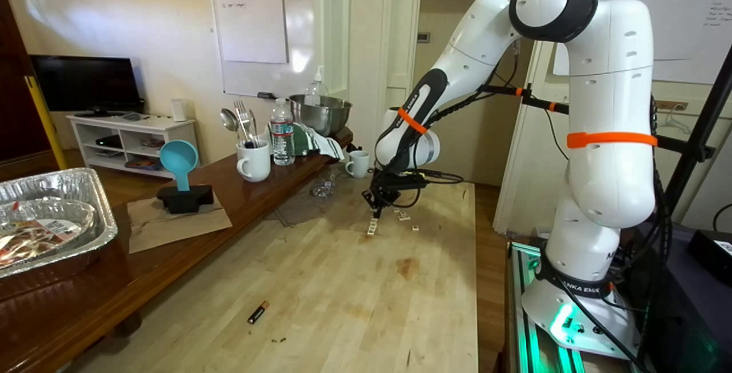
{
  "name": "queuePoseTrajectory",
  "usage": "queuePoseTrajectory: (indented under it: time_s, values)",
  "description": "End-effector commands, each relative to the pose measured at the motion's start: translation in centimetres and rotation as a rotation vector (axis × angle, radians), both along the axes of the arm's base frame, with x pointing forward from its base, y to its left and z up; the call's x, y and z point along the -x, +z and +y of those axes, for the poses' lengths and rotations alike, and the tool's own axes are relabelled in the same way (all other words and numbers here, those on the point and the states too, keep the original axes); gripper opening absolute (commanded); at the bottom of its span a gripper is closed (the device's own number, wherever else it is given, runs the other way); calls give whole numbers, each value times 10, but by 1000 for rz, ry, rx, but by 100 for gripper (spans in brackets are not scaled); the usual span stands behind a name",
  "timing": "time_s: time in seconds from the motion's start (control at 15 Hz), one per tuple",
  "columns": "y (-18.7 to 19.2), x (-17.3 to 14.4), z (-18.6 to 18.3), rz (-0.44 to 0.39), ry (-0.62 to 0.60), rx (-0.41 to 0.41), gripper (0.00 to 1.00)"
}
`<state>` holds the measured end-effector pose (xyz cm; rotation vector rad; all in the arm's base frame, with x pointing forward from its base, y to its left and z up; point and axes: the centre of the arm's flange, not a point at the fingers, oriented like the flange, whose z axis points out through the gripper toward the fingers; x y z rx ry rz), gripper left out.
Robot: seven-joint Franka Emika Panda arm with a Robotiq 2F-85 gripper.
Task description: Move the tile letter s to the left
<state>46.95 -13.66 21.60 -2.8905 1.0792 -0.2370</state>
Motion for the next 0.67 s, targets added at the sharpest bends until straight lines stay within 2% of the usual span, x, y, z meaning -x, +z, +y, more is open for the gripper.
queuePoseTrajectory:
  time_s: [0.0, 0.6]
  values:
    - [-16, -5, 8, 66, -46, -23, 0]
    - [-16, -8, 12, 106, -116, -59, 0]
